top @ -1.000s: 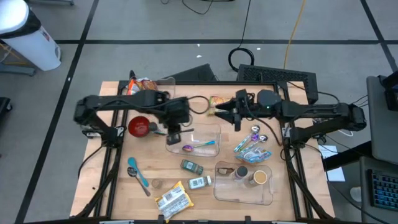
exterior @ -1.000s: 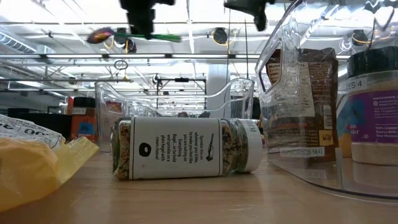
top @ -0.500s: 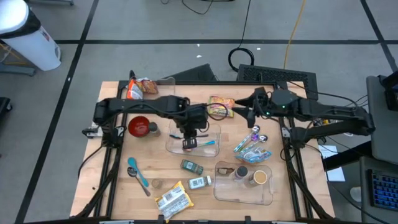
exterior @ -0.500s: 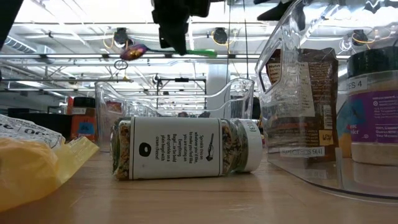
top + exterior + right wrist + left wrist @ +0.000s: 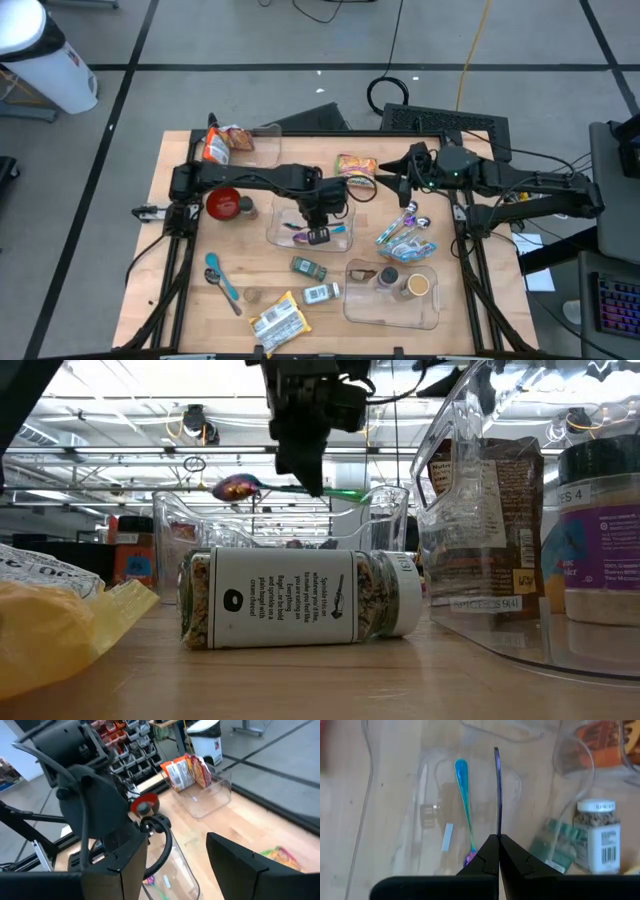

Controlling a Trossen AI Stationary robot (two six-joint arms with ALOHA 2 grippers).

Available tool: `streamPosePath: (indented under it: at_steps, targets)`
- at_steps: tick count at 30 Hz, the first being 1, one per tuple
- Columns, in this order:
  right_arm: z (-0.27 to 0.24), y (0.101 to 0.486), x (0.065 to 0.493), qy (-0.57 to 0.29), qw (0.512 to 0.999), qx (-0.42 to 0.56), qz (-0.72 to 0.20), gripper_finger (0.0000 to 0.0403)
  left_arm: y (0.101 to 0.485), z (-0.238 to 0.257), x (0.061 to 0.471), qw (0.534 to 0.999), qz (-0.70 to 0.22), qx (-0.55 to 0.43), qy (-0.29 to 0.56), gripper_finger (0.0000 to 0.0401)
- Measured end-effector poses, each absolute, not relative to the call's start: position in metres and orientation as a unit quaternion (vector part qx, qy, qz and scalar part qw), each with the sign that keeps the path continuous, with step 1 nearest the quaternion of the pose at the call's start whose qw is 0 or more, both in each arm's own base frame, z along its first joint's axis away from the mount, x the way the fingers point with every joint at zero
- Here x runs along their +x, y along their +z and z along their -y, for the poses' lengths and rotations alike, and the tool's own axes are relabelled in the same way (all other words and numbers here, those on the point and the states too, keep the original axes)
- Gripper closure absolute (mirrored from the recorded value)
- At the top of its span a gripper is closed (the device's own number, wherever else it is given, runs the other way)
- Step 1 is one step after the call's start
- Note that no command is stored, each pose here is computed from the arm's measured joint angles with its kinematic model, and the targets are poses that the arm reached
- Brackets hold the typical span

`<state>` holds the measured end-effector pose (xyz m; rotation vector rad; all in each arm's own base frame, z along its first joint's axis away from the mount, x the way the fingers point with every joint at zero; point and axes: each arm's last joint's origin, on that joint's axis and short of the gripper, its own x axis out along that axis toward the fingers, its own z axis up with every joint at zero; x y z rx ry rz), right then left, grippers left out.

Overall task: Pick & Place Food Item
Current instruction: Put the left blue spoon into the middle transparent bin

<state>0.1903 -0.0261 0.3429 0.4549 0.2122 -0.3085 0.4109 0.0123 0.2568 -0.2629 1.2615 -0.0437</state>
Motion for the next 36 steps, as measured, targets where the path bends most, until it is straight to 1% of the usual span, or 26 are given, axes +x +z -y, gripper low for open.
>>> streamPosePath:
  at_steps: [6,10,16,20,26,36]
  targets:
    - [0.026,0.320,0.191,-0.158,0.945,0.264,-0.114,0.0206,0.245,-0.013,0.421,0.809,-0.574,-0.123,-0.020,0.0401]
    - [0.025,0.307,0.192,-0.151,0.943,0.279,-0.094,0.0206,0.231,-0.013,0.417,0.800,-0.589,-0.115,-0.017,0.0401]
    - [0.024,0.296,0.188,-0.145,0.943,0.293,-0.066,0.0206,0.204,-0.013,0.408,0.778,-0.614,-0.131,-0.012,0.0401]
    - [0.024,0.294,0.186,-0.147,0.942,0.295,-0.066,0.0206,0.195,-0.013,0.407,0.777,-0.614,-0.137,-0.007,0.0401]
    - [0.024,0.293,0.186,-0.148,0.942,0.295,-0.068,0.0206,0.186,-0.013,0.409,0.790,-0.595,-0.149,-0.001,0.0401]
    - [0.024,0.293,0.186,-0.148,0.940,0.298,-0.067,0.0206,0.174,-0.015,0.404,0.788,-0.598,-0.146,0.000,0.0401]
